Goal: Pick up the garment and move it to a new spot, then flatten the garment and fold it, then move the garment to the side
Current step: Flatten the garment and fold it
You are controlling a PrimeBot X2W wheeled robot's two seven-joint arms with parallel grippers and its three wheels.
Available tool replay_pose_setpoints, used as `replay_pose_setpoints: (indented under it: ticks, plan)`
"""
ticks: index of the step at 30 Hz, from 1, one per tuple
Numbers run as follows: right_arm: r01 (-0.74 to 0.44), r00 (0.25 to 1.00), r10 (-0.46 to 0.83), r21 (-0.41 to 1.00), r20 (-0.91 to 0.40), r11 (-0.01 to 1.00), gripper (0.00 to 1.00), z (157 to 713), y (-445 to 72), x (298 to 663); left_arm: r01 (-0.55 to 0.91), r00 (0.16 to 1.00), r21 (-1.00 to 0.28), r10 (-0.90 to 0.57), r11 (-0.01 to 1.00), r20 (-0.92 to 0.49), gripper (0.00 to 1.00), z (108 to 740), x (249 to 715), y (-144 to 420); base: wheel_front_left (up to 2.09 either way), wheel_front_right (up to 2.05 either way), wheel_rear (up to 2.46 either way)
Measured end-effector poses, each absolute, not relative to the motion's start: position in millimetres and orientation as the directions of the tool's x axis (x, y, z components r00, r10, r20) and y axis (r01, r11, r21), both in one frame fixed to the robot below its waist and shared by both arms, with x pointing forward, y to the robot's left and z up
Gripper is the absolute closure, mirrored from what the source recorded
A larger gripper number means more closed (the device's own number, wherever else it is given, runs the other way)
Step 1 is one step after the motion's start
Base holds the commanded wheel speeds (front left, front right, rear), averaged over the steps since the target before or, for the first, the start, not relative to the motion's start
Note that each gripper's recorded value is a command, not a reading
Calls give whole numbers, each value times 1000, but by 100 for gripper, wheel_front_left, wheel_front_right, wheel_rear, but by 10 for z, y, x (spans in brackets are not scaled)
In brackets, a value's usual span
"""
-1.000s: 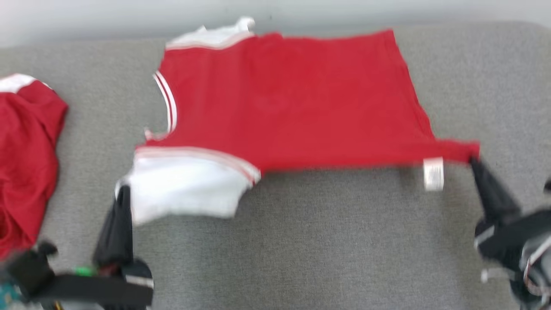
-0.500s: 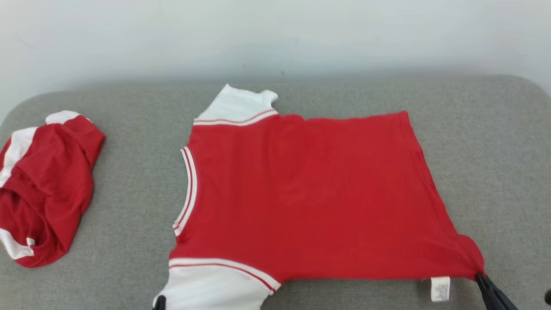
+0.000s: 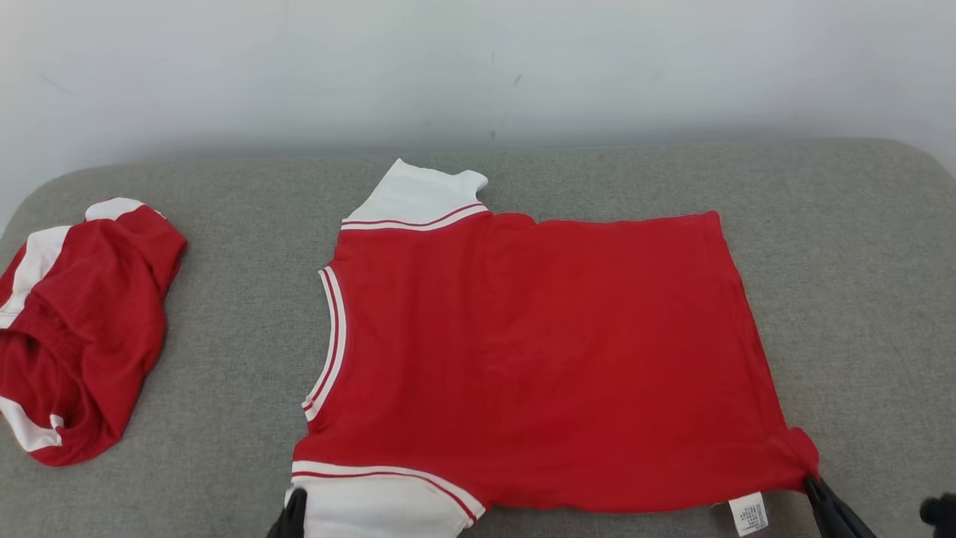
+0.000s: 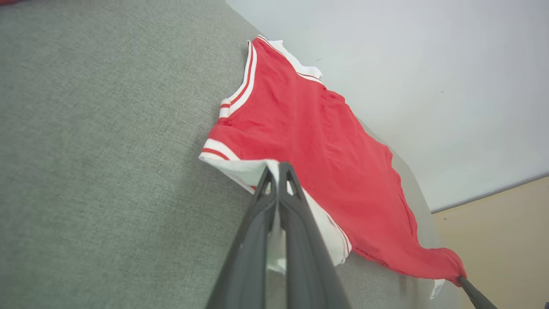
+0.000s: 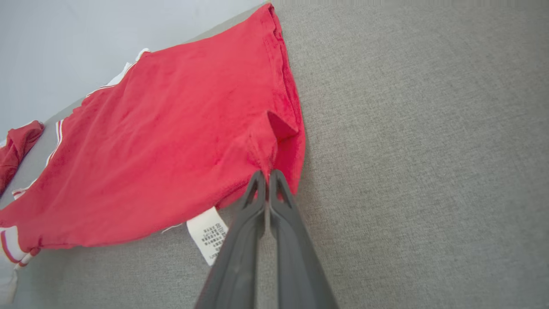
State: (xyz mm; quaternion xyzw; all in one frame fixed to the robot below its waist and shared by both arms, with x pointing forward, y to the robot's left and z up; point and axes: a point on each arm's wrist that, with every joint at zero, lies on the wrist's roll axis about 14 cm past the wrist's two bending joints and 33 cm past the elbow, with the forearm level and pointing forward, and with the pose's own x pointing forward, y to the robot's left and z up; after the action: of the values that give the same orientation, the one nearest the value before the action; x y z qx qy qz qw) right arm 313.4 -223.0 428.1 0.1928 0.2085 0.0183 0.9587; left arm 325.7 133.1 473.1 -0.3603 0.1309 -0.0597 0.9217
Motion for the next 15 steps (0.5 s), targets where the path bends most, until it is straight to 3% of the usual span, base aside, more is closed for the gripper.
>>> replay_pose_setpoints:
  ticks: [15]
  plan:
    - [6, 911, 143, 359, -387, 933, 100, 4399, -2216, 3789, 151, 945, -647, -302, 748, -129, 100, 4965, 4032, 1222, 0, 0, 0]
